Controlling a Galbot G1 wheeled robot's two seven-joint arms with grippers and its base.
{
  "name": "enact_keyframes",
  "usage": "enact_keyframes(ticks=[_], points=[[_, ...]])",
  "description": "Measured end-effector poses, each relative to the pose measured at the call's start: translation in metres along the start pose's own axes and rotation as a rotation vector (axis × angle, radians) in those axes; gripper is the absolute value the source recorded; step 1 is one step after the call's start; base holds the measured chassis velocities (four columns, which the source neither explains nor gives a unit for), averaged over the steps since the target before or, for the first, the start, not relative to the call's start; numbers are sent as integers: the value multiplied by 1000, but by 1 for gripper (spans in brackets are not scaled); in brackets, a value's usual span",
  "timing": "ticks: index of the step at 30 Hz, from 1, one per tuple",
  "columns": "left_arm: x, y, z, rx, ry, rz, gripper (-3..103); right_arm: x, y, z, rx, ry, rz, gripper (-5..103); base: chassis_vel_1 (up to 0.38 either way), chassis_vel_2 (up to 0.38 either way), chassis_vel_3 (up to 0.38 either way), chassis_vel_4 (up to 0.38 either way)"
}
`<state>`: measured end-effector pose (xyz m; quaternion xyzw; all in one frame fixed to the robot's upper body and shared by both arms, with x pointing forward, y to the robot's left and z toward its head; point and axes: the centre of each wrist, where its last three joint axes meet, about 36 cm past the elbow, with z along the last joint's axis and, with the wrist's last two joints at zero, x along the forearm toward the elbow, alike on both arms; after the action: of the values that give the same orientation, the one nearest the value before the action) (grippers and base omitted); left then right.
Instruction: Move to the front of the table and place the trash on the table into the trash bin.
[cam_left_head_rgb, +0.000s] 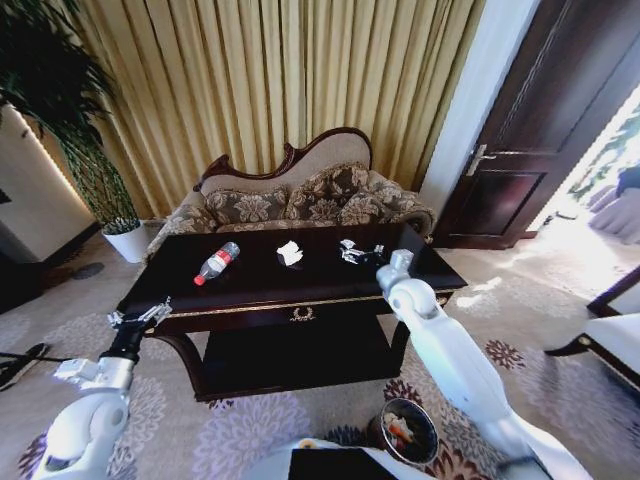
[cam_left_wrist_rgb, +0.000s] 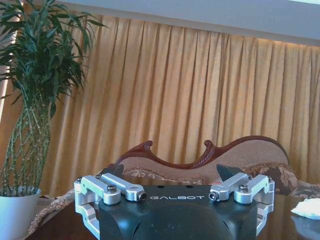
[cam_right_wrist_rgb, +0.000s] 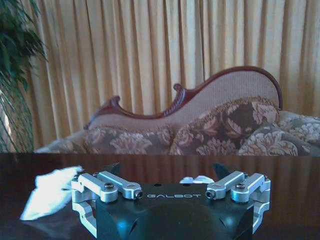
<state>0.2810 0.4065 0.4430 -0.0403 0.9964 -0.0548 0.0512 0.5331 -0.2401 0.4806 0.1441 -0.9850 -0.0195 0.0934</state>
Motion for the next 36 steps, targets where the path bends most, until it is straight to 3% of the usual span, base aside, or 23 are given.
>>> enact_keyframes(ticks=[15, 25, 36], points=[[-1, 1, 4, 8, 1, -13, 100, -71, -39, 0, 55, 81, 74, 100, 0, 0, 0, 0], [-1, 3, 4, 7, 1, -16, 100, -90, -12, 7, 15, 99, 58, 100, 0, 0, 0, 0], [1, 5, 2, 6, -6, -18, 100, -104, -12, 9, 16, 121, 76, 100, 0, 0, 0, 0]])
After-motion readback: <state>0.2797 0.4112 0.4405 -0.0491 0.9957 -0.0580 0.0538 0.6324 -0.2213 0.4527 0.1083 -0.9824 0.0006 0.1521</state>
